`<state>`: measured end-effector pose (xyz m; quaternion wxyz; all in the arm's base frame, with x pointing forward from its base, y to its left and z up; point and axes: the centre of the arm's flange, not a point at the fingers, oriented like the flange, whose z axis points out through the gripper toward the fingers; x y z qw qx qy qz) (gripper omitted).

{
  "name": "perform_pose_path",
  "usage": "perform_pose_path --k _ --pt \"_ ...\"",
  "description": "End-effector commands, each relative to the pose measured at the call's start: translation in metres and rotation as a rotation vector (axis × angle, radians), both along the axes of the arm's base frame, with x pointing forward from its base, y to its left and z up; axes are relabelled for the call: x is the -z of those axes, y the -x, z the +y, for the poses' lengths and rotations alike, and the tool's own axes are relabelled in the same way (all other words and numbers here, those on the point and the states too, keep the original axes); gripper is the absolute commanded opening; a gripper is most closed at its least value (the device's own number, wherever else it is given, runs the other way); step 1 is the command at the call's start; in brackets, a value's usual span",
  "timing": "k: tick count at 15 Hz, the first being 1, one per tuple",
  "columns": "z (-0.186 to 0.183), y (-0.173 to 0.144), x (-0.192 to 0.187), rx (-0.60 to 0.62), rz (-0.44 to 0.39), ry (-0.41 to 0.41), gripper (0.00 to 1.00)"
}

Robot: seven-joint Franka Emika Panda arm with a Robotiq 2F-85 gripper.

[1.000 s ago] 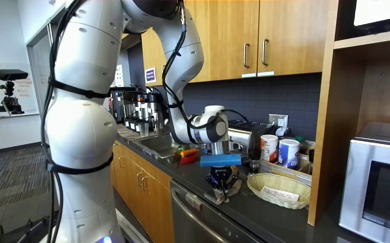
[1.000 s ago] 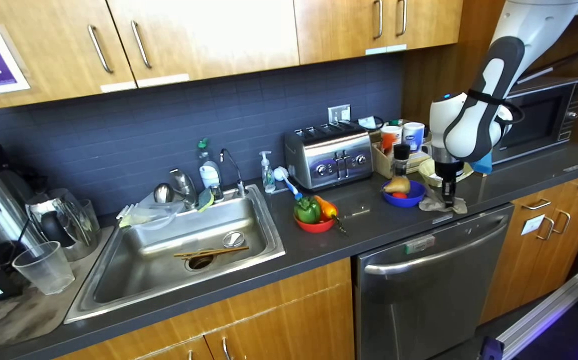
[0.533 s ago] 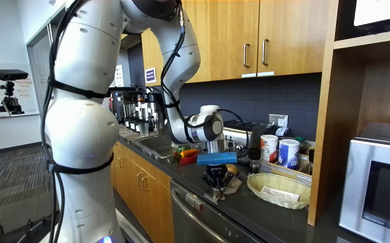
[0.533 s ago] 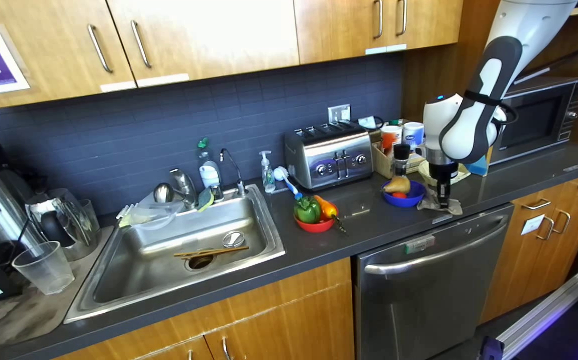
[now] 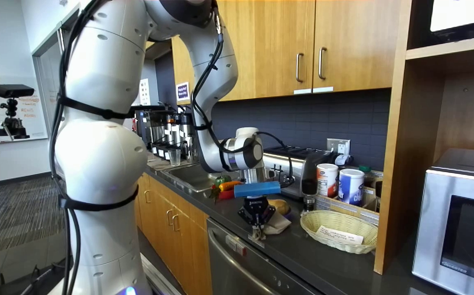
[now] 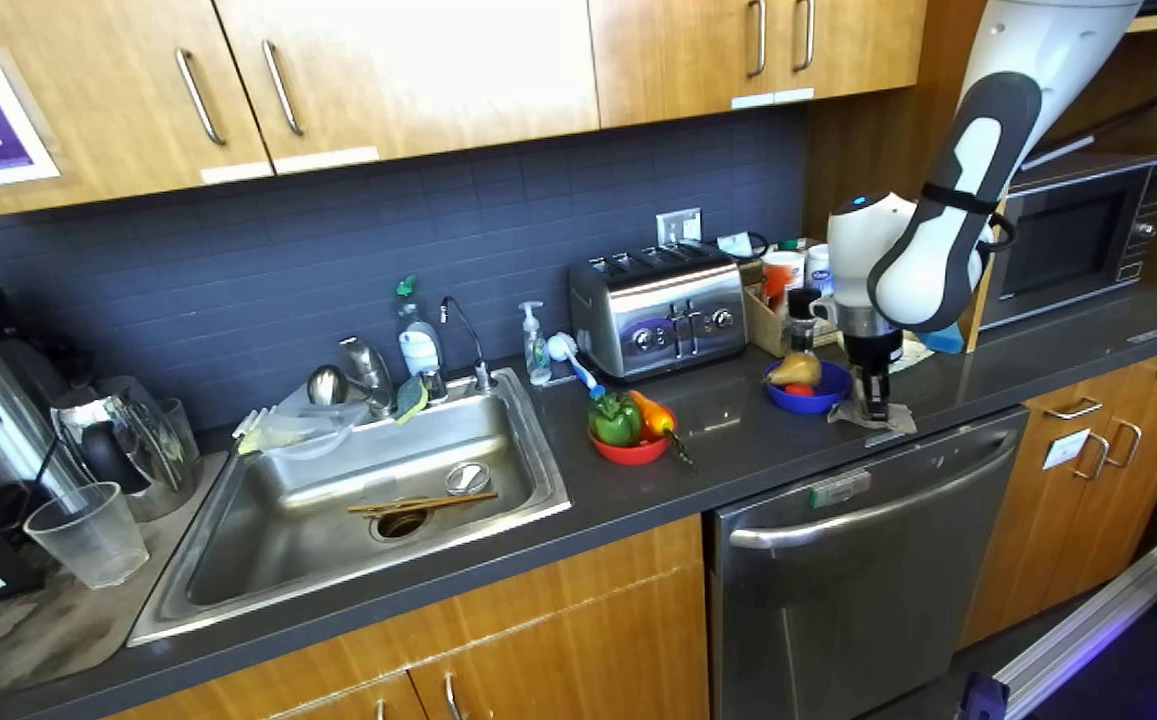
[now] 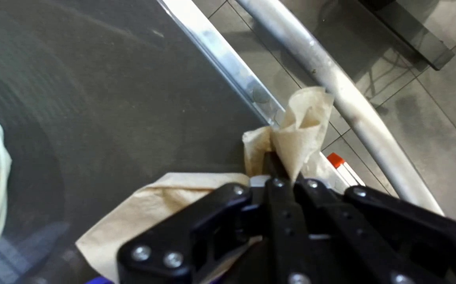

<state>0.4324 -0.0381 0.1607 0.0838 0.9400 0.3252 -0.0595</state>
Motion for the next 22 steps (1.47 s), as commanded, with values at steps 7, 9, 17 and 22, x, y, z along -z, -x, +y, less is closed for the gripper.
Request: perform_pose_path --k 7,9,17,22 --pt "0.051 0.014 0.021 -0.108 0.076 0.063 0.00" --pt "0.058 0.015 0.022 -0.126 0.085 0.068 0.00" --pt "0.084 0.019 0.030 -0.253 0.109 0.074 0.00" --pt "0.101 0.026 0.045 -0.310 0.144 0.059 0.00"
